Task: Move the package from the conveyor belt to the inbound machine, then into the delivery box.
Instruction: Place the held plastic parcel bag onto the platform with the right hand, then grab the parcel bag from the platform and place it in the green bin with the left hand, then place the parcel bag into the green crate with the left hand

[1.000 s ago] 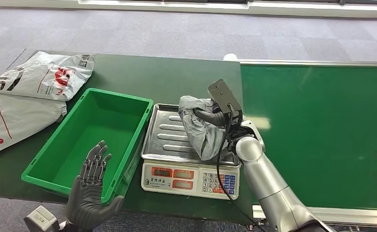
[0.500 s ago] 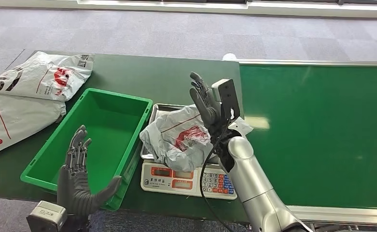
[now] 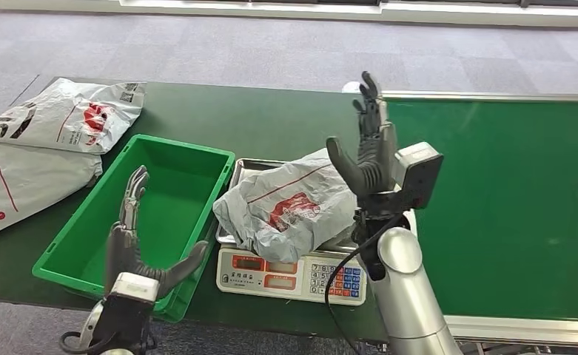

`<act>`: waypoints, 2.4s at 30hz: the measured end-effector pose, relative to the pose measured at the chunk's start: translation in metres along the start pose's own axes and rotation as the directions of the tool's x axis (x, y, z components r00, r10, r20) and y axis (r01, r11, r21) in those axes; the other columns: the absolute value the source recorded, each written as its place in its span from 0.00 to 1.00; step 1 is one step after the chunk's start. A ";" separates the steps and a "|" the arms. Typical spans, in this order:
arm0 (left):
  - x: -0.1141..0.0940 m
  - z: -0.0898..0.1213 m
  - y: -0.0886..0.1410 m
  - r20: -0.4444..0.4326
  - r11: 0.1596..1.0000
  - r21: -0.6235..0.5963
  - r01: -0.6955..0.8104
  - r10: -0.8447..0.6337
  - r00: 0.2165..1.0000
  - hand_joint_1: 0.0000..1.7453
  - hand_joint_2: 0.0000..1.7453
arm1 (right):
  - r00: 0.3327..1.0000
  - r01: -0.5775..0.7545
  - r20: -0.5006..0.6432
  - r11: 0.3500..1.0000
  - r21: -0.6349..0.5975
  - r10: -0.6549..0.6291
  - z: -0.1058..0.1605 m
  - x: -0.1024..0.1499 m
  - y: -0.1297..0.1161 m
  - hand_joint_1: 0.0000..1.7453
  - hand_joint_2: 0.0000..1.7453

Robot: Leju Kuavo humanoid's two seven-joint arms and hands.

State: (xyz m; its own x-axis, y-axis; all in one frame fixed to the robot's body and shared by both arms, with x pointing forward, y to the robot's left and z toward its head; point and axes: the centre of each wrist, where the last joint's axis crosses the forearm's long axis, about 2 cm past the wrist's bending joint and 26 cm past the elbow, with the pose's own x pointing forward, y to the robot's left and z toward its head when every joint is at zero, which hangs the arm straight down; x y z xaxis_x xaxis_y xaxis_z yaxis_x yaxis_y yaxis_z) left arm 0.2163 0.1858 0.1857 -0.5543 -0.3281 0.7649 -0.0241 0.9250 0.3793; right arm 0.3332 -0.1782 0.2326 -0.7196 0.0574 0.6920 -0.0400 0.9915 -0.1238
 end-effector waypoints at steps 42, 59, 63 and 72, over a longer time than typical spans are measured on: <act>-0.069 -0.102 -0.139 -0.183 0.508 -0.729 0.458 -0.790 0.586 1.00 1.00 | 0.965 -0.197 0.076 0.888 -0.416 0.250 0.137 0.059 -0.026 0.00 1.00; -0.040 -0.121 -0.118 -0.247 0.778 -0.543 0.317 -0.508 0.825 1.00 1.00 | 0.963 -0.208 0.078 0.898 -0.388 0.257 0.134 0.058 -0.020 0.00 1.00; -0.032 -0.122 -0.110 -0.241 0.819 -0.482 0.310 -0.464 0.852 1.00 1.00 | 0.962 -0.212 0.079 0.898 -0.386 0.261 0.134 0.058 -0.020 0.00 1.00; -0.001 -0.134 -0.047 -0.192 0.934 -0.186 0.304 -0.338 0.921 1.00 1.00 | 0.949 -0.280 0.026 0.877 -0.391 0.314 0.148 0.057 -0.027 0.00 1.00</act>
State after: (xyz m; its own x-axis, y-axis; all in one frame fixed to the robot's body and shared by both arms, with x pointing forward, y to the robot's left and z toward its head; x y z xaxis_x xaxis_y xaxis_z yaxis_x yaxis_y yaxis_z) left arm 0.3294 0.1166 0.2372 -0.3429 -0.6518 0.6765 -0.0358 0.7287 0.6839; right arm 0.1906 -0.2186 0.1703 -0.7132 0.3632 0.5994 0.4374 0.8989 -0.0243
